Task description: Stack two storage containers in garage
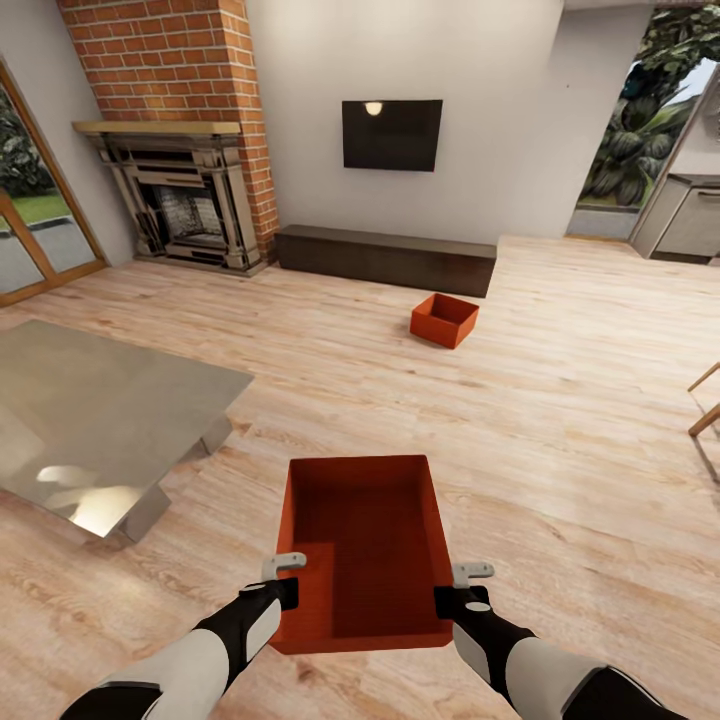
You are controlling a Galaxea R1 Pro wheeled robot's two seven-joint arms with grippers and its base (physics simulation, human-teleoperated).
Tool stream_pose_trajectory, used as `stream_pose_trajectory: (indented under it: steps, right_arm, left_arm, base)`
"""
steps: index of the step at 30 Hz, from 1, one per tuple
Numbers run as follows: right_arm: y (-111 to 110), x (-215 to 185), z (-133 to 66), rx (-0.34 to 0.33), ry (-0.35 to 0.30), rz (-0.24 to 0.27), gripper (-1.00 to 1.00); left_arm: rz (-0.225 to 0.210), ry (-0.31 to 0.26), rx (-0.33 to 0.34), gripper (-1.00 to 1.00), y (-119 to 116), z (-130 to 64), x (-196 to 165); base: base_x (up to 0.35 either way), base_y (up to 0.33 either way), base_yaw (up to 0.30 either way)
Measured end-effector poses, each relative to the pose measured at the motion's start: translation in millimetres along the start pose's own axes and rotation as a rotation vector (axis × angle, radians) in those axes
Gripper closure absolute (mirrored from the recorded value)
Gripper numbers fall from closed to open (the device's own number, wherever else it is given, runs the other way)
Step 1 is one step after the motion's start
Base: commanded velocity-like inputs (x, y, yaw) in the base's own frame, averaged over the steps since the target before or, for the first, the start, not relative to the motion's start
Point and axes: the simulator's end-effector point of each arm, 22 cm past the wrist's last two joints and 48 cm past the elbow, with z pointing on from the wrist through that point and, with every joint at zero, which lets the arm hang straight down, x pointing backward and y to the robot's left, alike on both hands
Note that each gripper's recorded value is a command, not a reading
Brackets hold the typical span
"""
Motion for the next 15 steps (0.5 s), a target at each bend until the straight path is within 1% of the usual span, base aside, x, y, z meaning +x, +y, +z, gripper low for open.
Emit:
stream_pose_trajectory:
  steps: [5,7,10,15]
  right_arm:
    - [-0.1,-1.1,-0.6,0.000,-0.002,0.000,1.00]
    - [-0.1,-1.1,-0.6,0.000,-0.002,0.000,1.00]
    - [0.0,-1.2,-0.6,0.000,-0.002,0.000,1.00]
    - [0.0,-1.2,-0.6,0.000,-0.002,0.000,1.00]
  left_arm:
    - [0.000,-0.002,0.000,1.00,-0.1,-0.7,-1.0]
    - [0.000,-0.002,0.000,1.00,-0.1,-0.7,-1.1]
    - [0.000,-0.002,0.000,1.00,-0.1,-0.8,-1.1]
    - [0.000,-0.002,0.000,1.00,0.0,-0.8,-1.1]
  base:
    - [0.000,0.000,0.001]
    - [0.000,0.000,0.078]
    - [0.000,0.000,0.204]
    - [0.000,0.000,0.279]
